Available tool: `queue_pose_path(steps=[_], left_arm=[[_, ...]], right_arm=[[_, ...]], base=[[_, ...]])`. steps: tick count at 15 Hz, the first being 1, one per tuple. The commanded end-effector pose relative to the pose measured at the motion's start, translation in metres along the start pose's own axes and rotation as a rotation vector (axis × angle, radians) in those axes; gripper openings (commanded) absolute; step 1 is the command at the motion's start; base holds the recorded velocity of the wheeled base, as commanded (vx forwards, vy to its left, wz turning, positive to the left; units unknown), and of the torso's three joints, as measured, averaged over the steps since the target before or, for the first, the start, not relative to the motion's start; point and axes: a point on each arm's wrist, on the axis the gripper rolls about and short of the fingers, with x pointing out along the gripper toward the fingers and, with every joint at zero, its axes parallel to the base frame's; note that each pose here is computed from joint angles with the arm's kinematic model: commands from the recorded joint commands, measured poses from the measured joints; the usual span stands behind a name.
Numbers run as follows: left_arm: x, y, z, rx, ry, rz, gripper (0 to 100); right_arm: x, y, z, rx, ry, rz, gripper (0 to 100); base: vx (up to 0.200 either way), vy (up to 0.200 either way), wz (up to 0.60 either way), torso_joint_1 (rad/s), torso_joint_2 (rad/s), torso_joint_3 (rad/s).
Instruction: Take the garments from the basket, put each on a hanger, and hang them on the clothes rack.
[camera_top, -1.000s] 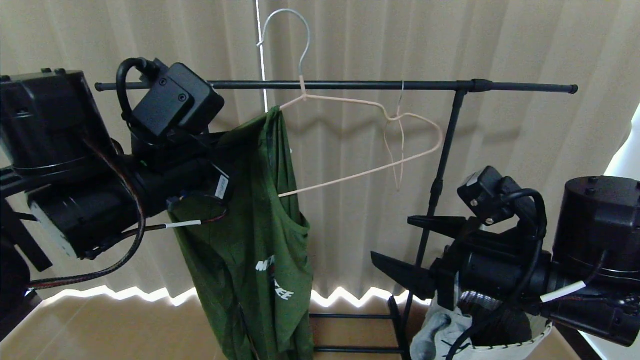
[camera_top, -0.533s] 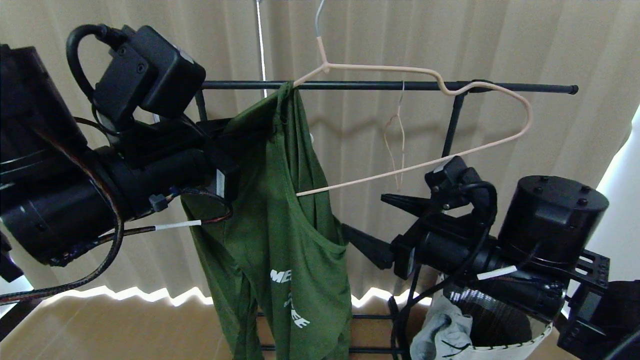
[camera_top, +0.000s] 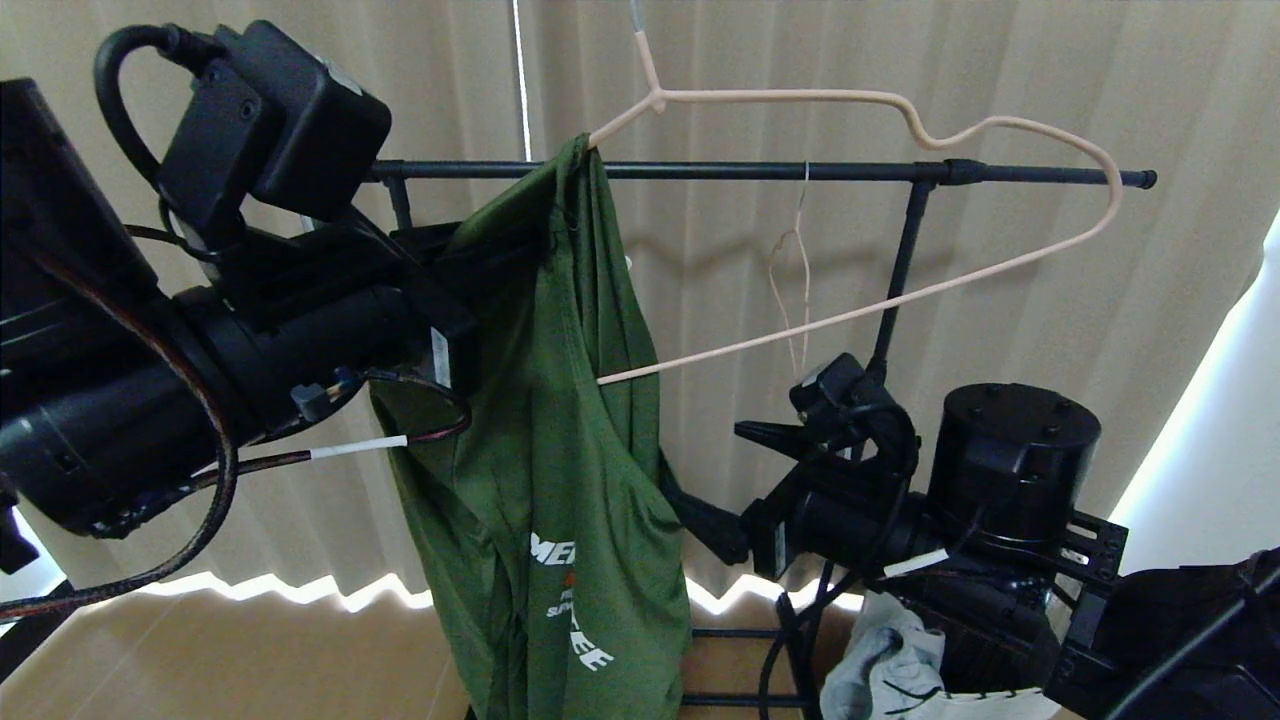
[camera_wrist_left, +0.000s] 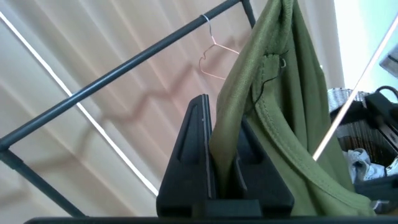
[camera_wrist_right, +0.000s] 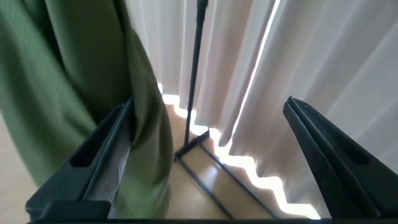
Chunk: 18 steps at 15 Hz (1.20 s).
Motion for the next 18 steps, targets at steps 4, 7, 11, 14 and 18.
queue_pose_path(steps=[4,7,11,14,18], left_arm=[[0.0,0.004,-0.003,0.002,0.012,0.018,0],[-0.005,0.011,-0.018,0.019,0.072,0.05,0],[-0.018,0.019,-0.042,0.111,0.167,0.083,0],[-0.023,0.017,-0.051,0.145,0.204,0.074,0],[-0.032,0.018,-0.068,0.25,0.28,0.071,0]], right_arm=[[-0.018,0.0,-0.015,-0.006,0.059,-0.013,0],[-0.04,-0.017,-0.01,-0.004,0.038,-0.089,0],[-0.061,-0.06,0.002,-0.027,-0.009,-0.262,0],[-0.064,-0.082,0.013,-0.041,-0.047,-0.343,0],[-0.061,-0.093,0.029,-0.05,-0.103,-0.373,0]], base=[[0.0,0.0,0.0,0.0,0.0,0.0],[0.0,0.0,0.0,0.0,0.0,0.0],[0.0,0.0,0.0,0.0,0.0,0.0],[0.0,0.0,0.0,0.0,0.0,0.0],[0.0,0.0,0.0,0.0,0.0,0.0]])
